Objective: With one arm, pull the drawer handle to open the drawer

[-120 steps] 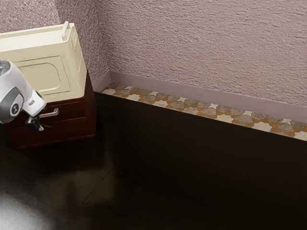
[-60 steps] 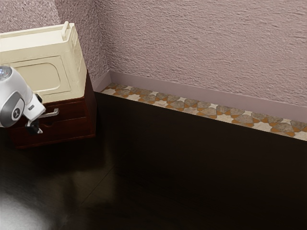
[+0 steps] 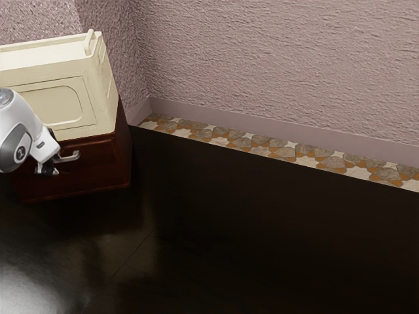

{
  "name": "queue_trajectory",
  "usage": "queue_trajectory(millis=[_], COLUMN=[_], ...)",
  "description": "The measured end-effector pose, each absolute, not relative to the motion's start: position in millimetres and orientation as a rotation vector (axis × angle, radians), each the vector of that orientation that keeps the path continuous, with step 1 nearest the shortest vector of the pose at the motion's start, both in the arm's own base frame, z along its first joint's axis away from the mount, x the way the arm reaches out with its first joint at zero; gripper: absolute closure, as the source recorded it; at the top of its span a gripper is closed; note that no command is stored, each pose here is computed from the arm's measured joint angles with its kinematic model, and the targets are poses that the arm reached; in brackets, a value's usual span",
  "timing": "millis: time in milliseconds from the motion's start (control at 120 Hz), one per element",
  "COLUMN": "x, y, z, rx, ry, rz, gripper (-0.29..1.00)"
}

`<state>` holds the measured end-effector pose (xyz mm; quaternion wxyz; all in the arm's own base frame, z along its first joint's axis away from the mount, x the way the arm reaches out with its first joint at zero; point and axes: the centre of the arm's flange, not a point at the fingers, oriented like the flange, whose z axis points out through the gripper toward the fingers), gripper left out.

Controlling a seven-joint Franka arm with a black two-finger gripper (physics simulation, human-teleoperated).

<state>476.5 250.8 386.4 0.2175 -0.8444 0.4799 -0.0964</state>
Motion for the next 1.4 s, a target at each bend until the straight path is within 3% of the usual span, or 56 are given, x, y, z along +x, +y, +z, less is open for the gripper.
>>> queue_trajectory(millis=[500, 1400], x=[449, 403], y=[236, 211], z=[388, 390], rx=[-2.368, -2.439], ry=[1.346, 1.384], rz=[-0.312, -0.367], gripper=[0.67, 0.7])
